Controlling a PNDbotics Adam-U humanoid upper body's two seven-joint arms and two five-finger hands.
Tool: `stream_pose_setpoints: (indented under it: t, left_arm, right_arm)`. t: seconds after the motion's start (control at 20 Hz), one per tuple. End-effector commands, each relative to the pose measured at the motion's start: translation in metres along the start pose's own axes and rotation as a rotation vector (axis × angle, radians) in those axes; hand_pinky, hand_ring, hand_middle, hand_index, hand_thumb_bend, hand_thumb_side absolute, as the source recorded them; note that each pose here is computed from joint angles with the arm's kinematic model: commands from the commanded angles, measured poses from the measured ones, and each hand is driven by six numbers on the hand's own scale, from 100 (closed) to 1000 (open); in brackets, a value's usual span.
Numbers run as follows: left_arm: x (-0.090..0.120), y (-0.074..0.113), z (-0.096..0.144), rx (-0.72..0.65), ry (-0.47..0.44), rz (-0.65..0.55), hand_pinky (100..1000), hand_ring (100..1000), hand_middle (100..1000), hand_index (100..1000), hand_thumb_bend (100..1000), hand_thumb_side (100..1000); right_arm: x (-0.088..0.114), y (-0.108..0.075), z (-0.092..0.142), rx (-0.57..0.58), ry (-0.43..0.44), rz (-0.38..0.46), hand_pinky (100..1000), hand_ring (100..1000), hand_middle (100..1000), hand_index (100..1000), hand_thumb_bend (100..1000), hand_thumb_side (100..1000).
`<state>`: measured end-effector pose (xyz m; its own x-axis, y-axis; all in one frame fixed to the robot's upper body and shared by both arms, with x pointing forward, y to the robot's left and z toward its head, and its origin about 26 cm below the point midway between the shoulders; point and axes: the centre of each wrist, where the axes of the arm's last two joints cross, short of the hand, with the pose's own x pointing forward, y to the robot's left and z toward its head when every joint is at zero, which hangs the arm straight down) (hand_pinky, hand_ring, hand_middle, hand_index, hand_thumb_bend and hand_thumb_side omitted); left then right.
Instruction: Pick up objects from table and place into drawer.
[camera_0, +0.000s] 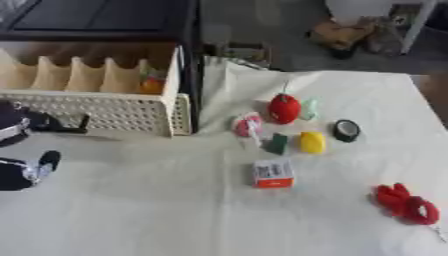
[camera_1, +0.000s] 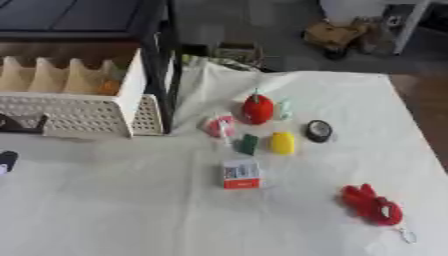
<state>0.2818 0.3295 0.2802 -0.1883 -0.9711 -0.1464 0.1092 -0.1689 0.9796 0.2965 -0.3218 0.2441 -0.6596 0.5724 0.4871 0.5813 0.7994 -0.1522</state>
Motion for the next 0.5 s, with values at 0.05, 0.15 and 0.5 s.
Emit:
stream_pose_setpoints:
  t: [0.05, 0.15, 0.5]
  left_arm:
    - [-0.0004, 0.0069, 0.0028, 0.031, -0.003, 0.0, 100, 100, 100, 662, 105, 408]
    - [-0.0004, 0.0077, 0.0028, 0.049, -0.002, 0.011, 100, 100, 100, 643, 101, 425]
    - [0.0016, 0.0148, 0.0021, 0.134, -0.041, 0.073, 100, 100, 100, 600, 105, 408]
  right_arm:
    - [0.0052, -0.0048, -0.0055, -0.01, -0.031, 0.013, 828, 624, 631, 817, 100, 837]
    - [0.0051, -0.0048, -0.0053, -0.01, -0.03, 0.014, 828, 623, 631, 817, 100, 834]
    - [0.0051, -0.0043, -0.0051, -0.008, -0.03, 0.013, 828, 623, 629, 816, 100, 838]
